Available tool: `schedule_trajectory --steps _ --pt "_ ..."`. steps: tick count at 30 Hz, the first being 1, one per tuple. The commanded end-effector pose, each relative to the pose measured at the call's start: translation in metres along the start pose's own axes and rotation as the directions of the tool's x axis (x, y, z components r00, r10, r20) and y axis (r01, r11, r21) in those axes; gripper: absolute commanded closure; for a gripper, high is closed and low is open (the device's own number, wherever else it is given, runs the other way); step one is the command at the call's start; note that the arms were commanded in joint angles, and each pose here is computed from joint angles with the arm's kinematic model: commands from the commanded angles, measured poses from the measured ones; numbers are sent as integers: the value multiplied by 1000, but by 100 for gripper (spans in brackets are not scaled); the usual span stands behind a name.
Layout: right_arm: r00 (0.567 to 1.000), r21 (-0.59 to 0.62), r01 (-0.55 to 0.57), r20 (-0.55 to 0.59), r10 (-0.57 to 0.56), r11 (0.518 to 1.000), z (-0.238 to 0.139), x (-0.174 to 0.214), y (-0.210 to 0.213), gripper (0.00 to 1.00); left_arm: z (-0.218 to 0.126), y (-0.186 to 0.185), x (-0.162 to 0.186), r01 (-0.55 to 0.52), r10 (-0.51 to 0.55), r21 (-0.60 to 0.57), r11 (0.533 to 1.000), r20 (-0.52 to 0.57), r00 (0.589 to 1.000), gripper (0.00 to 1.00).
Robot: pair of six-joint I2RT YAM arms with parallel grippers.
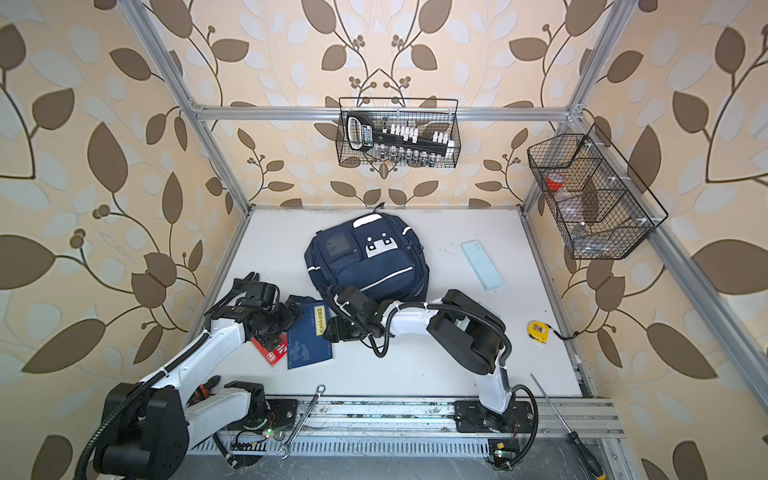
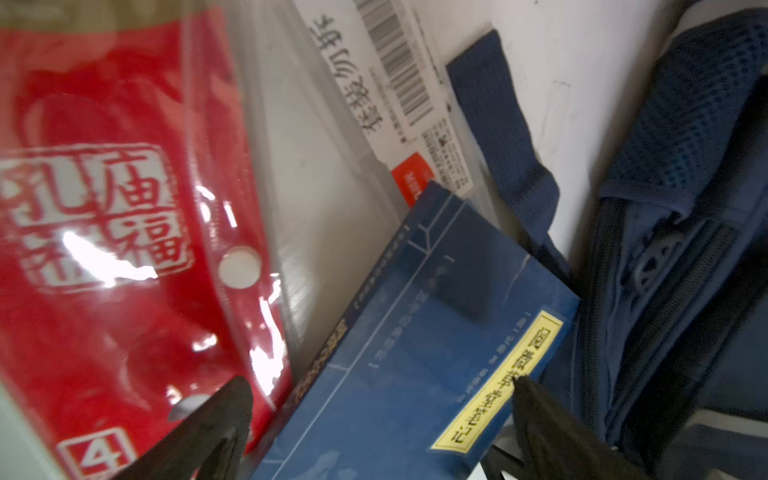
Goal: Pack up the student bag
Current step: 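Release the book and move both grippers to the blue book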
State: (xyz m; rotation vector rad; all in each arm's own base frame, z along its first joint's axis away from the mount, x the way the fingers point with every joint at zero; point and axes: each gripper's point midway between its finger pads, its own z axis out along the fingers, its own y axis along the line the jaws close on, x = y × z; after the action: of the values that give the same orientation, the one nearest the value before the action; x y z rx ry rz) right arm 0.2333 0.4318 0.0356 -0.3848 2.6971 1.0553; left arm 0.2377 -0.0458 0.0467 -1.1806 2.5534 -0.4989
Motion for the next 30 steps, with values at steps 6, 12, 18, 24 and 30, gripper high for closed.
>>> schedule_trajectory --steps 6,12,18,24,30 --pt "1000 -14 -18 -13 17 1000 21 -7 -2 52 10 -33 11 43 -26 193 980 -86 996 14" --pt "999 8 -42 -23 42 999 28 -9 -8 62 4 -50 20 51 -11 326 944 -123 992 25" --pt "997 22 -75 -26 76 997 25 -10 -20 68 -3 -58 24 47 3 404 914 -123 992 37" --pt "997 -35 -83 1 84 996 10 -20 -8 76 -31 -77 22 23 24 502 865 -87 996 36" --pt "997 -133 -73 28 77 988 -7 -28 17 100 -27 -65 22 8 32 426 905 -86 996 21"
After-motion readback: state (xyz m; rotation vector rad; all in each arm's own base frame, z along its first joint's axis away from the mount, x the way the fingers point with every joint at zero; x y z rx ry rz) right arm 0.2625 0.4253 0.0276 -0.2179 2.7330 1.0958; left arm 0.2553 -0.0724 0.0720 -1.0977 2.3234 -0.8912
